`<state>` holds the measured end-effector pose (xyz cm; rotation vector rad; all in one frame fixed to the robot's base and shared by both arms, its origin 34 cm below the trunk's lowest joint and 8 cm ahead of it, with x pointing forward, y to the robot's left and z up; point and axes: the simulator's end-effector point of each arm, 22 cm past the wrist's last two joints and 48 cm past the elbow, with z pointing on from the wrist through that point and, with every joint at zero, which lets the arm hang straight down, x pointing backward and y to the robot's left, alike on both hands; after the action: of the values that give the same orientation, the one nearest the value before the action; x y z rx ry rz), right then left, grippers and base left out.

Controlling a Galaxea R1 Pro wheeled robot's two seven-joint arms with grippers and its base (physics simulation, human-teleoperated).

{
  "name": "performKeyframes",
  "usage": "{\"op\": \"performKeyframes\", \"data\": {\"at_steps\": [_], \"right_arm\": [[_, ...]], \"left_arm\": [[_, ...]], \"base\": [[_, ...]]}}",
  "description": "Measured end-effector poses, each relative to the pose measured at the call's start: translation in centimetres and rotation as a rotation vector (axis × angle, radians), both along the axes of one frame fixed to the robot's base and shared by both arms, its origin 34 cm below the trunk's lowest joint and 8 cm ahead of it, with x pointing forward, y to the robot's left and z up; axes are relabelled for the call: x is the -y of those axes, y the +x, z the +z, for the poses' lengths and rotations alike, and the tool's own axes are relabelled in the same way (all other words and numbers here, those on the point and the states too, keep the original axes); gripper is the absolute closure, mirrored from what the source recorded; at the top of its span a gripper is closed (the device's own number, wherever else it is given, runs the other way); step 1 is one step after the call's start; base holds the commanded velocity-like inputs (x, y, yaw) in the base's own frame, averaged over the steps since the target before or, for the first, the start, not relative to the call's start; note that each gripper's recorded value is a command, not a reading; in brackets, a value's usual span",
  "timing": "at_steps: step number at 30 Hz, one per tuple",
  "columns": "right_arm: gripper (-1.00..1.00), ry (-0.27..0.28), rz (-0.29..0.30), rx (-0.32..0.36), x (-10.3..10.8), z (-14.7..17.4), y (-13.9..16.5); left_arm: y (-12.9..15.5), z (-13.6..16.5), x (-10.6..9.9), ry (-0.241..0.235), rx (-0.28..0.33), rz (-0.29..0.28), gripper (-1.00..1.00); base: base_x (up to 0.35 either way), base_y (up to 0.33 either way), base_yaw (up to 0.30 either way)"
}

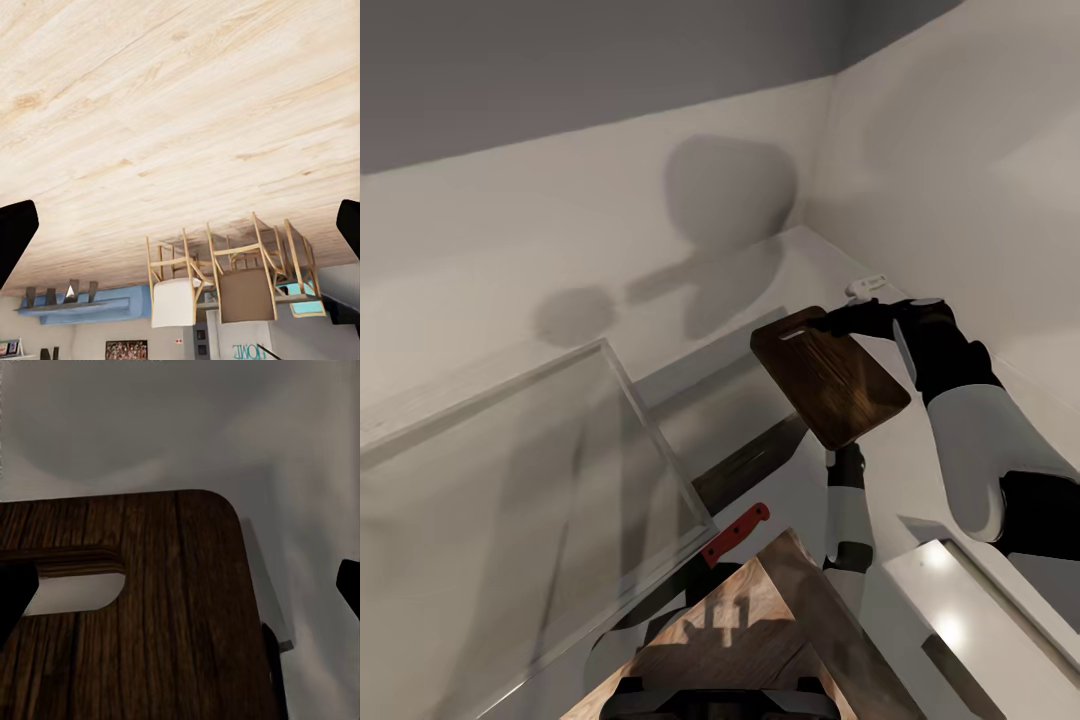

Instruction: In the kitchen, take the Vidalia onion out of the sink, dice it on the chopping board with the paring knife, put the diced onion into the bowl on the countertop, then place both the paring knife and the chopping board into the sink.

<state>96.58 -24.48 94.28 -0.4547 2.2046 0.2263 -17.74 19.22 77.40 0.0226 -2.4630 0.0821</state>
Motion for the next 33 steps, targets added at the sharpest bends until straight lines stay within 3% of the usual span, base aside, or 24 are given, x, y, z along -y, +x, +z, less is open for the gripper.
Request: {"op": "performKeyframes", "data": {"at_steps": [9,16,19,23,28,33], "right_arm": [[-1.0,-0.017,-0.021,0.006,0.3,-0.1,0.2],[-1.0,-0.092,-0.14,0.04,1.0,-0.3,1.4],[-1.0,-0.106,-0.166,0.046,0.8,-0.2,1.6],[-1.0,-0.102,-0.169,0.046,-0.5,-0.3,1.7],[-1.0,-0.071,-0.137,0.044,-4.3,-0.3,1.5],[-1.0,-0.062,-0.125,0.042,-5.4,-0.3,1.4]], "left_arm": [[0.0,0.0,0.0,0.0,0.0,0.0,-1.0],[0.0,0.0,0.0,0.0,0.0,0.0,-1.0],[0.0,0.0,0.0,-0.001,0.0,0.0,-1.0],[0.0,0.0,0.0,0.0,0.0,0.0,-1.0],[0.0,0.0,0.0,0.0,-0.001,0.0,-1.0],[-0.3,0.2,0.0,0.0,-0.007,-0.001,-1.0]], "base": [[0.0,0.0,0.0],[0.0,0.0,0.0],[0.0,0.0,0.0],[0.0,0.0,0.0],[0.0,0.0,0.0],[0.0,0.0,0.0]]}}
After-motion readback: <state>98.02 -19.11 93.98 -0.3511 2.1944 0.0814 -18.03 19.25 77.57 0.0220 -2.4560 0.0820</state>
